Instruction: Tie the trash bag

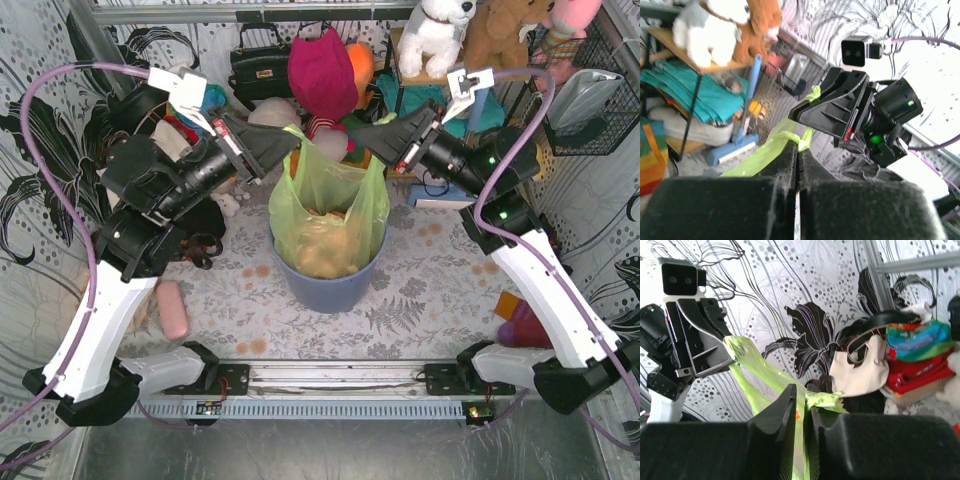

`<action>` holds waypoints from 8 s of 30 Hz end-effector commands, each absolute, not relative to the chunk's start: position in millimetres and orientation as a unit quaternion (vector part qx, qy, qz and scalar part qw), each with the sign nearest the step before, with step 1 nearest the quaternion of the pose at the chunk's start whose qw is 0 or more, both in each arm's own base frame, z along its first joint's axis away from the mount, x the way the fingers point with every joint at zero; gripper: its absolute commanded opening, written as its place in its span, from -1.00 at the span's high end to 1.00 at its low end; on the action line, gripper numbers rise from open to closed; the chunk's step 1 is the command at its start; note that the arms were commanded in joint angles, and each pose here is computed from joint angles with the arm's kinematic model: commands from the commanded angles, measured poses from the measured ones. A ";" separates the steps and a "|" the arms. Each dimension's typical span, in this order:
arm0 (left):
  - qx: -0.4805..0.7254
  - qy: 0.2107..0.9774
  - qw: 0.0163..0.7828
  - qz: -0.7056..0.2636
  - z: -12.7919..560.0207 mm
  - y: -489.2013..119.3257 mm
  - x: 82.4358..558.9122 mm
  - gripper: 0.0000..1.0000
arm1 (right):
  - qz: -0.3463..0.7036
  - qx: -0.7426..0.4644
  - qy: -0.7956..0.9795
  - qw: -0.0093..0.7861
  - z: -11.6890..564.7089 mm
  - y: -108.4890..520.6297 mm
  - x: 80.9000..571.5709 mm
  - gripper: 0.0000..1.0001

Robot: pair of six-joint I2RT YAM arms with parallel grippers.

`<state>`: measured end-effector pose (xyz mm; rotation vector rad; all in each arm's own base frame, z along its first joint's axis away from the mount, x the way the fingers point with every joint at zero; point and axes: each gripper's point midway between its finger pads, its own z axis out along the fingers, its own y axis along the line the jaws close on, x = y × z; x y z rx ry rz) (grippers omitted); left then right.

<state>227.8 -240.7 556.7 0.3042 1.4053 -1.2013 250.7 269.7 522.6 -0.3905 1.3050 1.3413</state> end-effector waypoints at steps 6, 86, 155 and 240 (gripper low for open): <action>0.067 0.495 0.707 -0.501 619.7 -190.5 207.3 0.45 | 0.620 -0.207 0.449 0.609 592.1 268.2 222.2 0.18; 0.168 0.598 0.608 -0.494 520.5 -212.7 180.1 -0.16 | 0.650 -0.230 0.537 0.486 520.8 297.0 228.7 0.09; 0.115 0.462 0.767 -0.430 642.2 -164.2 179.8 0.59 | 0.594 -0.210 0.477 0.612 619.1 266.9 225.9 1.00; 0.180 0.422 0.730 -0.507 629.5 -163.2 109.4 -0.47 | 0.585 -0.195 0.502 0.606 566.0 264.6 230.5 1.00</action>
